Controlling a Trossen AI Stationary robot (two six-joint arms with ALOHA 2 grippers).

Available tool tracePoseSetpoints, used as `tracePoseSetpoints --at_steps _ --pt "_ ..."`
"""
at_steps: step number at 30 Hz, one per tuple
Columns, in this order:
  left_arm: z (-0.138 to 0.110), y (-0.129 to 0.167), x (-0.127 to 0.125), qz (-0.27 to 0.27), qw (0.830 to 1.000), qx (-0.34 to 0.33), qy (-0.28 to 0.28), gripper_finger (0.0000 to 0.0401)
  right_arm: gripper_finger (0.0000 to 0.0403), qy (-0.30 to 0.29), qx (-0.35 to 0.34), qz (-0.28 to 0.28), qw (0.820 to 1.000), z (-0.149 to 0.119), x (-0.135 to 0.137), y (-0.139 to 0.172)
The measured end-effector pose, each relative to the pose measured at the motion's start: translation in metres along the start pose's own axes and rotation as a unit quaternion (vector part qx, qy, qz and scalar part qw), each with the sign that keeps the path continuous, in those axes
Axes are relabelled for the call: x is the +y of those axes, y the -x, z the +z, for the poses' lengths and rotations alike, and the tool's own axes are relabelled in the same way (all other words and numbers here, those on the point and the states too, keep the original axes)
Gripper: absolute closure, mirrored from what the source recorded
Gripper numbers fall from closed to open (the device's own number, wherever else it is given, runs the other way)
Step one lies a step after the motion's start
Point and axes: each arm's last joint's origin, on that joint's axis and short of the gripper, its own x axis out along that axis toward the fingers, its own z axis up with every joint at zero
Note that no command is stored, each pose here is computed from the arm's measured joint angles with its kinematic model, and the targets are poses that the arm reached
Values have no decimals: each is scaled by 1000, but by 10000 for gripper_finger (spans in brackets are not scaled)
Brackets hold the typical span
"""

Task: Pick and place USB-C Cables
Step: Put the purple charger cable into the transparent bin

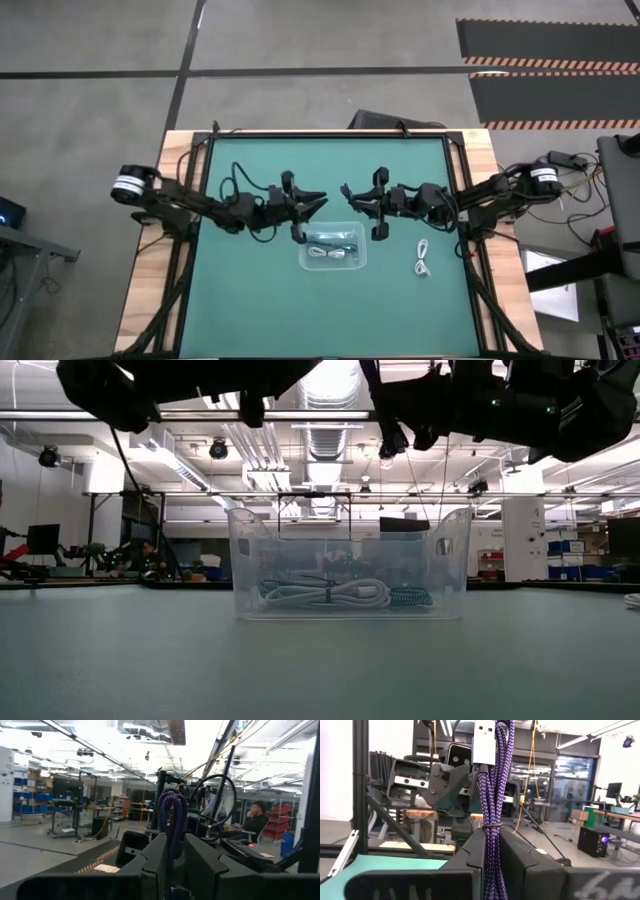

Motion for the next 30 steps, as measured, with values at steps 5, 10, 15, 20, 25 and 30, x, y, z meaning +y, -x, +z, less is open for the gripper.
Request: tracePoseSetpoints --at_steps 5,10,15,20,25,30 --pt "-4 -7 -3 -5 1000 2 -21 317 376 0 -2 13 1000 1 1 0" --pt "-5 -14 -5 -5 1000 0 -21 268 376 0 -3 14 1000 1 1 0" --pt "-10 -21 -7 -5 1000 3 -22 239 376 0 -3 19 1000 1 2 0" --pt "-15 -26 -9 -5 1000 7 -24 234 376 0 -3 19 1000 1 2 0" --pt "-16 -29 -9 -5 1000 9 -25 234 376 0 -2 19 1000 1 2 0" --pt "-15 -30 -8 -3 1000 5 -24 234 376 -1 -2 19 1000 1 2 0"
